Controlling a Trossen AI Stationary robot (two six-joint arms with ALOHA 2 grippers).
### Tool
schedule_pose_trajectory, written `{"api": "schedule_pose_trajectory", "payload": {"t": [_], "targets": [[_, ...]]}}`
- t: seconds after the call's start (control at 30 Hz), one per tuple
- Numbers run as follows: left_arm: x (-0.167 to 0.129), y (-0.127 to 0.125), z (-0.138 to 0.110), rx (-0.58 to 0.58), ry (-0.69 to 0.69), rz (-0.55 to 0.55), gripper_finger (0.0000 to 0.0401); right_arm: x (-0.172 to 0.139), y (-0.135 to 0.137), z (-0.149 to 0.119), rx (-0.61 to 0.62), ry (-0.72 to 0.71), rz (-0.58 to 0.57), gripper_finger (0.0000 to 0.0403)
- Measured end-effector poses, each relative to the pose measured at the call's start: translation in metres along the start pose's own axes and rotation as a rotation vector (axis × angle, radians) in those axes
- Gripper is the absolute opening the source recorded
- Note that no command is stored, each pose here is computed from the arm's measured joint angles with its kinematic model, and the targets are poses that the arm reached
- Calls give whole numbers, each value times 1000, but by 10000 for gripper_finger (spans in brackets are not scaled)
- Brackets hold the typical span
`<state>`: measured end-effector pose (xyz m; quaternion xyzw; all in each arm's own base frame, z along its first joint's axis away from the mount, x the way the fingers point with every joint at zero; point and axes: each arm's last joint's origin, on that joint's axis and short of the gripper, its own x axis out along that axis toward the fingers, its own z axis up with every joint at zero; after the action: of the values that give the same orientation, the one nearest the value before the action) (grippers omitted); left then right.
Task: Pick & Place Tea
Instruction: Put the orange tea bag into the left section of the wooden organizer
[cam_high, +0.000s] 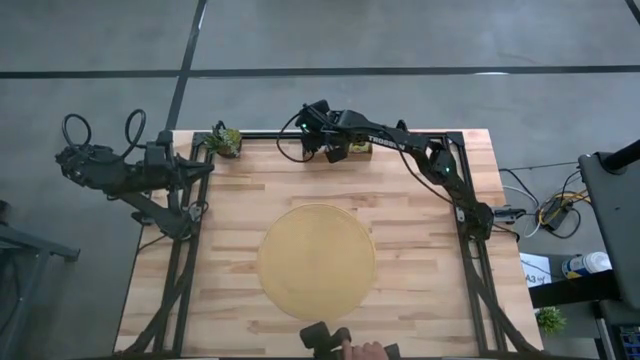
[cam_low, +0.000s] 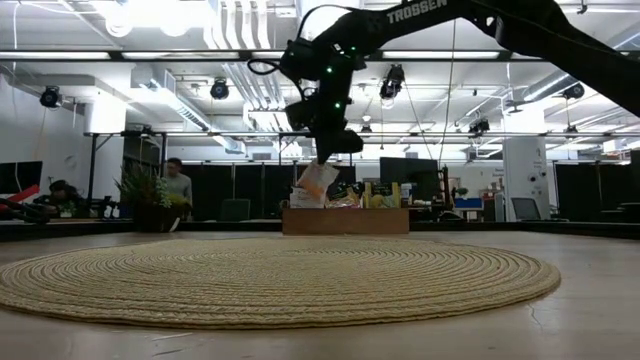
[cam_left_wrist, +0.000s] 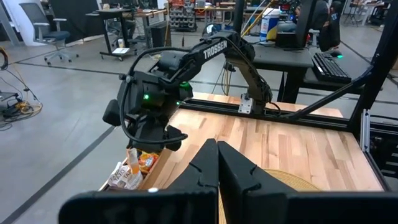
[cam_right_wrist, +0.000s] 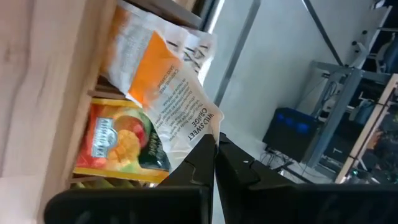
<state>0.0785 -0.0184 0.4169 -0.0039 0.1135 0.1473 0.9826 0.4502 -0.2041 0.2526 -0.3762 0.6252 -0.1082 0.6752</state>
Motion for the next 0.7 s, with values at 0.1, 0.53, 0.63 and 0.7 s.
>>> {"api": "schedule_pose_trajectory", "payload": {"t": [0.1,0.53,0.63,0.7], "targets": [[0,0,0,1,0,3,0,5,4,2,-5,-9,6,8],[0,0,0,0,-1,6,0,18,13,5,-1,-24,5,8],[0,0,0,0,-1,5,0,20,14,5,-4,-24,6,8],[0,0,0,0,-1,5,0,20,15,5,-4,-23,7,8]]}}
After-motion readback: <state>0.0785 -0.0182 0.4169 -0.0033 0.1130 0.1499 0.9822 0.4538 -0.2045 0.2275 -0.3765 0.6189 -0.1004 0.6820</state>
